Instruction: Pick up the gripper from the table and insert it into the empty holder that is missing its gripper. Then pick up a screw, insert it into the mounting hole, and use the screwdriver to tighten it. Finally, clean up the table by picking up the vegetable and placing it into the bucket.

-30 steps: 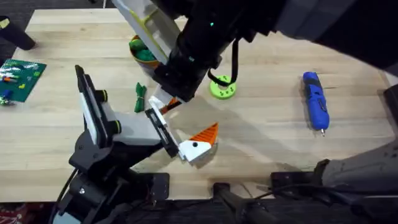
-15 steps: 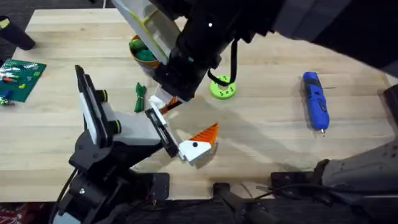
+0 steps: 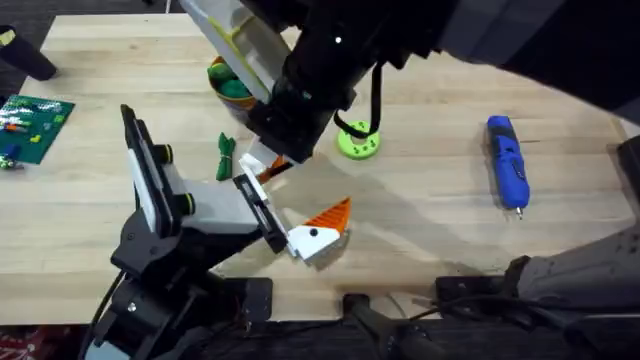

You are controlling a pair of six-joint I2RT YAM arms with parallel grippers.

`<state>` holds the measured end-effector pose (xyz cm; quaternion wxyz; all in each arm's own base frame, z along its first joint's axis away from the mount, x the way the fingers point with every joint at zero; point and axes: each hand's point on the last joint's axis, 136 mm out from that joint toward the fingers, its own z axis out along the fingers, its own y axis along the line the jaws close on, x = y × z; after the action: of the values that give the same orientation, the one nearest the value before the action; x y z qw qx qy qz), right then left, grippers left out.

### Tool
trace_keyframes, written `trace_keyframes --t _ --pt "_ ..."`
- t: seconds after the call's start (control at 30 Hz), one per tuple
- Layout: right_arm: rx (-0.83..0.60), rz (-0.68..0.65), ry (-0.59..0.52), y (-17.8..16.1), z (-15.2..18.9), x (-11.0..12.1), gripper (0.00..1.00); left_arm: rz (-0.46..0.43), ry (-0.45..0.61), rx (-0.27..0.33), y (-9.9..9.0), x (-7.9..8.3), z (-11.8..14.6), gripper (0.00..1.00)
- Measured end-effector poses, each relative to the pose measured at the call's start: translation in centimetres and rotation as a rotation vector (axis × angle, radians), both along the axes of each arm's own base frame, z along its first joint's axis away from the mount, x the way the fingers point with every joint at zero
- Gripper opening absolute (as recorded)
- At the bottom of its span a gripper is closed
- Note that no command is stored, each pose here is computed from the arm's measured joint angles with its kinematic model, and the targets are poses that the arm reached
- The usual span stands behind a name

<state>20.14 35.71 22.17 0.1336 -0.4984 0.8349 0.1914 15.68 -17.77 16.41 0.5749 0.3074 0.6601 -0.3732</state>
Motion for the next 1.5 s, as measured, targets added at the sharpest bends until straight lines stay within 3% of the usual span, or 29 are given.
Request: trace_keyframes --t 0.97,1.33,1.4,1.47,1.5 --pt "0.038 0.013 -0.026 2.3 -0.8 0.9 0.009 0.020 0.009 -0.004 0.2 0.3 0.0 0.984" --pt "0.011 0.013 -0.007 1.7 -1.1 0.5 0.009 0.007 0.014 -0.007 0.1 0.1 0.0 0.984" --pt "0.008 0.013 -0.004 1.6 -1.1 0.4 0.096 0.007 0.014 -0.007 0.1 0.1 0.0 0.984" --pt "0.010 0.015 -0.001 1.7 -1.1 0.4 0.309 0.008 0.017 -0.008 0.1 0.1 -0.1 0.984" --pt "0.005 0.012 -0.011 1.6 -1.1 0.5 0.461 0.009 0.018 -0.009 0.1 0.1 -0.1 0.984"
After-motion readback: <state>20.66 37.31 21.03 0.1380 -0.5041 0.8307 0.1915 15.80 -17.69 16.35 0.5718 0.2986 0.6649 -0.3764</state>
